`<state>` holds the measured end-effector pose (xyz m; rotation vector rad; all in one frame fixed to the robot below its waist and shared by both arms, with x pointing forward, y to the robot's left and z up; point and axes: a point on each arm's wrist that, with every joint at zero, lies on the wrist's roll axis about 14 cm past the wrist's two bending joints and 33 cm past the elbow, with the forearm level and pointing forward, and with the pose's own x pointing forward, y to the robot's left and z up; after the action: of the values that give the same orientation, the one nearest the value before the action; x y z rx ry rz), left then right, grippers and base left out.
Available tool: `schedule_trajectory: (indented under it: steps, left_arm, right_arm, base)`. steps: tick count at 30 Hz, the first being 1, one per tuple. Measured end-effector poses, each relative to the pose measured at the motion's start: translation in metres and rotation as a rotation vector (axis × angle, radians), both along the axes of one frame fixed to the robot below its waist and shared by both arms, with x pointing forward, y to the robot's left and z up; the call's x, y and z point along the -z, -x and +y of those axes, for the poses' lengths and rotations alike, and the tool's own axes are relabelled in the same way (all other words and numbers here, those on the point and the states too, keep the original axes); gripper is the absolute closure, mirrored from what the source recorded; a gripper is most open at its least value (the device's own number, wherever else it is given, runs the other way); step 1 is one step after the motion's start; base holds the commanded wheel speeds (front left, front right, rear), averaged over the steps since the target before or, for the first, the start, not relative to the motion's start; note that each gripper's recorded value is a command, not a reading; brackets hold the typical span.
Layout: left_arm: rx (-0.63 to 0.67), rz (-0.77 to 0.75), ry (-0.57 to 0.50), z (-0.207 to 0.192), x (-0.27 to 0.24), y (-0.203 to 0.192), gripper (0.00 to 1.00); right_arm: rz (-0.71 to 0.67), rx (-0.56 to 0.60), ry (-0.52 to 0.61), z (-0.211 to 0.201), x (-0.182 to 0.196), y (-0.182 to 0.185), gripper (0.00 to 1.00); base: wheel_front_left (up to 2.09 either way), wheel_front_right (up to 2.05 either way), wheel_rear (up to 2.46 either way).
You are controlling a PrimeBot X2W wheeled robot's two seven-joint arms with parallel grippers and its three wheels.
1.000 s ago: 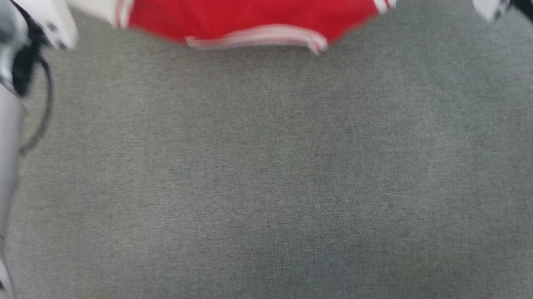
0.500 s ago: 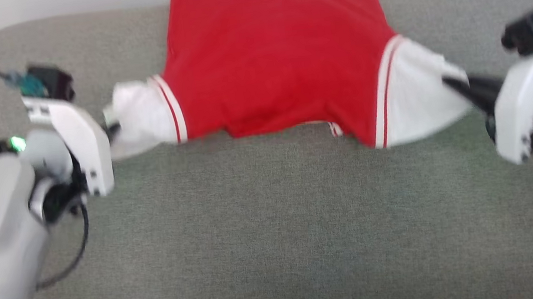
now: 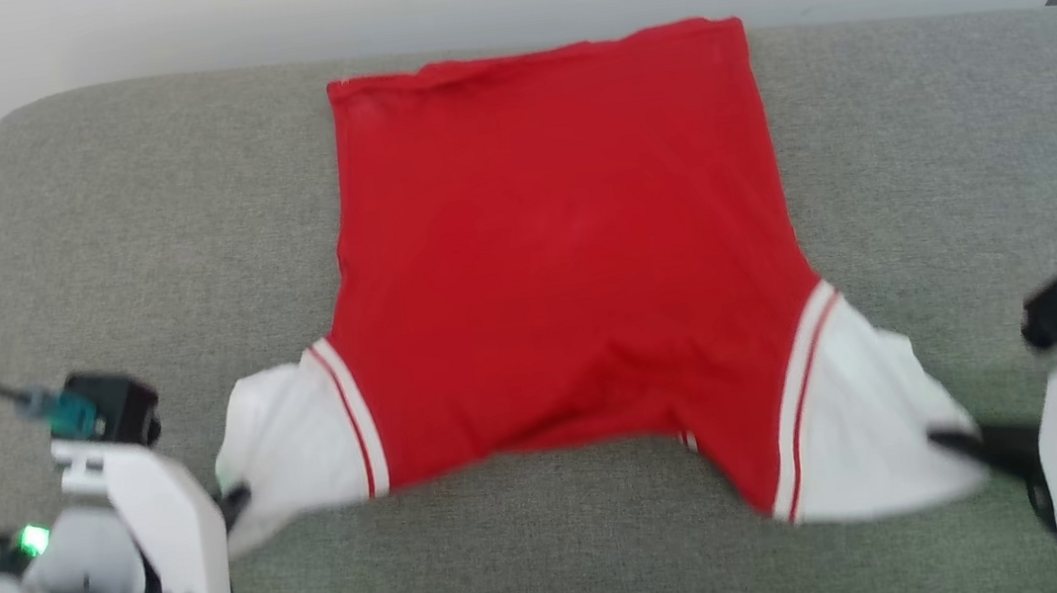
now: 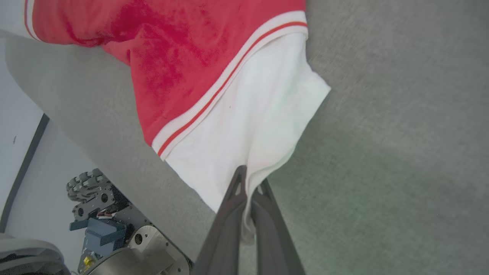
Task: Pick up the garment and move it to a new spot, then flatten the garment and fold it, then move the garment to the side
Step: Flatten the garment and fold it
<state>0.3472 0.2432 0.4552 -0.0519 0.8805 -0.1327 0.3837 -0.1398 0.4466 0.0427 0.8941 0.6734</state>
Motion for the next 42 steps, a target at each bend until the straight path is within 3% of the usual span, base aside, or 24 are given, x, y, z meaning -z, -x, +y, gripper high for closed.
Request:
schedule_trajectory:
  steps: [7,14,15,16,17,18,22,28,42]
  left_arm:
    - [-0.062,0.164,0.004,0.001,0.018,0.058,1.0]
    - [-0.07,0.177,0.051,-0.01,0.034,0.063,1.0]
    - [-0.067,0.176,0.06,-0.013,0.037,0.061,1.0]
    - [-0.07,0.175,0.067,-0.013,0.04,0.059,1.0]
    - [-0.066,0.161,0.068,-0.014,0.042,0.054,1.0]
    - [-0.059,0.136,0.067,-0.016,0.041,0.047,1.0]
    - [-0.052,0.082,0.1,-0.024,0.044,0.027,1.0]
    - [-0.048,0.037,0.119,-0.028,0.049,0.013,1.0]
    - [-0.046,-0.008,0.133,-0.031,0.054,-0.003,1.0]
  right_arm:
    - [0.17,-0.01,0.012,-0.002,0.023,0.058,1.0]
    - [0.202,0.022,0.033,0.012,0.042,0.074,1.0]
    - [0.2,0.027,0.044,0.014,0.047,0.073,0.92]
    - [0.204,0.034,0.058,0.014,0.053,0.072,0.72]
    - [0.221,0.038,0.07,0.015,0.061,0.073,0.64]
    - [0.229,0.049,0.081,0.014,0.068,0.073,0.0]
    - [0.228,0.067,0.081,0.021,0.083,0.066,0.0]
    - [0.174,0.073,0.053,0.027,0.076,0.047,0.0]
    - [-0.24,0.098,-0.008,0.04,-0.024,-0.081,0.0]
  base:
    - [0.0,0.0,0.0]
    - [0.0,0.0,0.0]
    - [0.0,0.0,0.0]
    - [0.0,0.0,0.0]
    - [0.0,0.0,0.0]
    - [0.0,0.0,0.0]
    - [0.0,0.0,0.0]
    - [0.0,0.0,0.0]
    - [0.0,0.0,0.0]
